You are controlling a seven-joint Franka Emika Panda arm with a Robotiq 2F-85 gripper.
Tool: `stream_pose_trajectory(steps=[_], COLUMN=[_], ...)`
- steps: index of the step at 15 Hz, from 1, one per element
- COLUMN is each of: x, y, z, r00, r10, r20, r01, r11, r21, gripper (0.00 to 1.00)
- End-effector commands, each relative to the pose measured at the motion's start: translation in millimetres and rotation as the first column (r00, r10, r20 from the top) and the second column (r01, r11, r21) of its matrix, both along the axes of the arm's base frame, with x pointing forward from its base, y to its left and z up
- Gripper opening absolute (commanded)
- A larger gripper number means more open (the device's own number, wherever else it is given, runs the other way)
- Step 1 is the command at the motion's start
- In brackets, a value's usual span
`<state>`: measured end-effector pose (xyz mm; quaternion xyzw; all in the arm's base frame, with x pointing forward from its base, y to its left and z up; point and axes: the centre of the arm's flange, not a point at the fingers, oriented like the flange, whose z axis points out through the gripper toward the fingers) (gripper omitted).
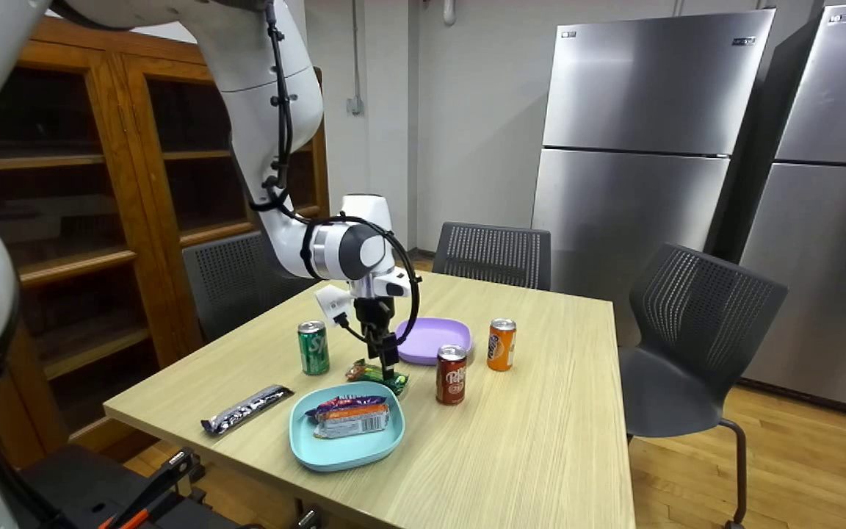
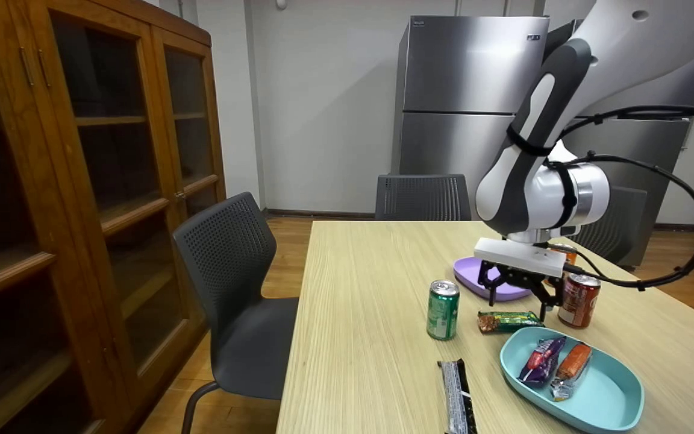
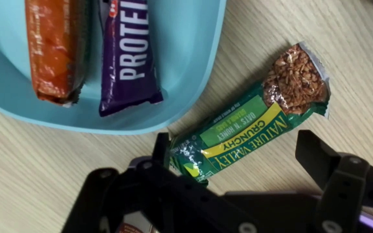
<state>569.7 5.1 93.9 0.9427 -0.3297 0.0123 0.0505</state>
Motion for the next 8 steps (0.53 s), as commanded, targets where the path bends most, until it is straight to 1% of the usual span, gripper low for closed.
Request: stream_pose_trajectory(steps=[1,8], x=[14.6,21.8], y=[-3.2,-3.1], z=[-6.1,-16.9], r00=[0.999,0.997], r10=[-0.045,-0.071], r20=[0.006,0.001], r01=[0.044,0.071], r11=[0.999,0.997], r21=[0.02,0.033], gripper=[1.0,1.0])
